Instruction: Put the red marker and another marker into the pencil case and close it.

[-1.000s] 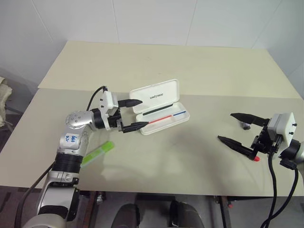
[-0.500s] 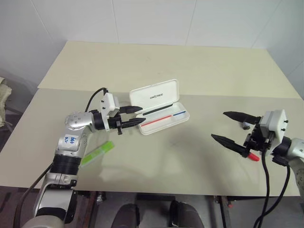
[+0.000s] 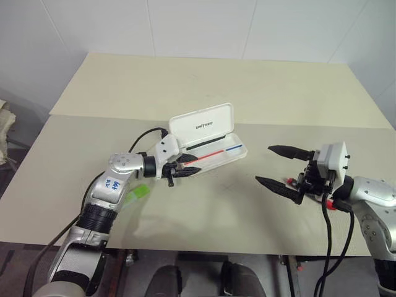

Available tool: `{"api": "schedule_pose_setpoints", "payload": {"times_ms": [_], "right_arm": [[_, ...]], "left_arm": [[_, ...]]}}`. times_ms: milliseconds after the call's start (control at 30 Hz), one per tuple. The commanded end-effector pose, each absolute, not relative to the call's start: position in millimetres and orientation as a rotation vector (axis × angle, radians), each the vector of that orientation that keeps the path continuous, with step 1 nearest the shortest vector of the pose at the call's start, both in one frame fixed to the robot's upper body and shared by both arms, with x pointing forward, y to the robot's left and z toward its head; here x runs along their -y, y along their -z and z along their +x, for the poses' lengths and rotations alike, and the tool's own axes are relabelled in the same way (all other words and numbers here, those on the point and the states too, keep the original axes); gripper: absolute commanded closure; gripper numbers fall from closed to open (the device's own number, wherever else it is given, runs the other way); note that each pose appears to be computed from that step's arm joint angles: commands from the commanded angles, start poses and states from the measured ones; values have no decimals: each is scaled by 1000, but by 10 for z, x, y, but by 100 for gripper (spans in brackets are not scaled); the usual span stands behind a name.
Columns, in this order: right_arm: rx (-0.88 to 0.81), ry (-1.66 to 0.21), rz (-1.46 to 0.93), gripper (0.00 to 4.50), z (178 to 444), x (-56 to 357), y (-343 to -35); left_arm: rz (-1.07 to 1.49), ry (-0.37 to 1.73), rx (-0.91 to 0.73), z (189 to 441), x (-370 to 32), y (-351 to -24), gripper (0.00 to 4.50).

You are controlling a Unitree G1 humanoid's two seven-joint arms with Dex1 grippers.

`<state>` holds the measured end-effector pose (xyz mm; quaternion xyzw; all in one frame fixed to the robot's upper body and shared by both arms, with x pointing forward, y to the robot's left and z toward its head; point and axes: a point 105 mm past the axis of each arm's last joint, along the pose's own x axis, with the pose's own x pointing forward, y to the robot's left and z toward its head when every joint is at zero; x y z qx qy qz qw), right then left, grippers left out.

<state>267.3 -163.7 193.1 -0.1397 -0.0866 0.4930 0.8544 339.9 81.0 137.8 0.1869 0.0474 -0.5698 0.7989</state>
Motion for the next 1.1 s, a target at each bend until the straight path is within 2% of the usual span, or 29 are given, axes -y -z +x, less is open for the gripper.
{"api": "schedule_pose_setpoints", "payload": {"times_ms": [33,333,600,867,967,1067,1100], "right_arm": [[247,-1041,-319,0,2628,1564,-2052],[232,-1076,-333,0,2571,1530,-2029],[118,-1127,-384,0,2470,1748,-1978],[139,-1116,-412,0,2463,1767,-2079],[152,-1122,-428,0,2451,1753,-2139],[160,-1126,-438,0,2453,1742,-2185],[165,-1127,-443,0,2458,1739,-2206]], "left_arm": [[437,1232,-78,3394,-776,-1466,269],[512,1233,-163,3502,-739,-1378,269],[549,1289,-235,3451,-653,-1308,269],[611,1244,-370,3442,-695,-1139,269],[647,1217,-391,3476,-711,-1103,330],[663,1211,-398,3500,-713,-1091,430],[669,1210,-395,3509,-707,-1092,449]]}}
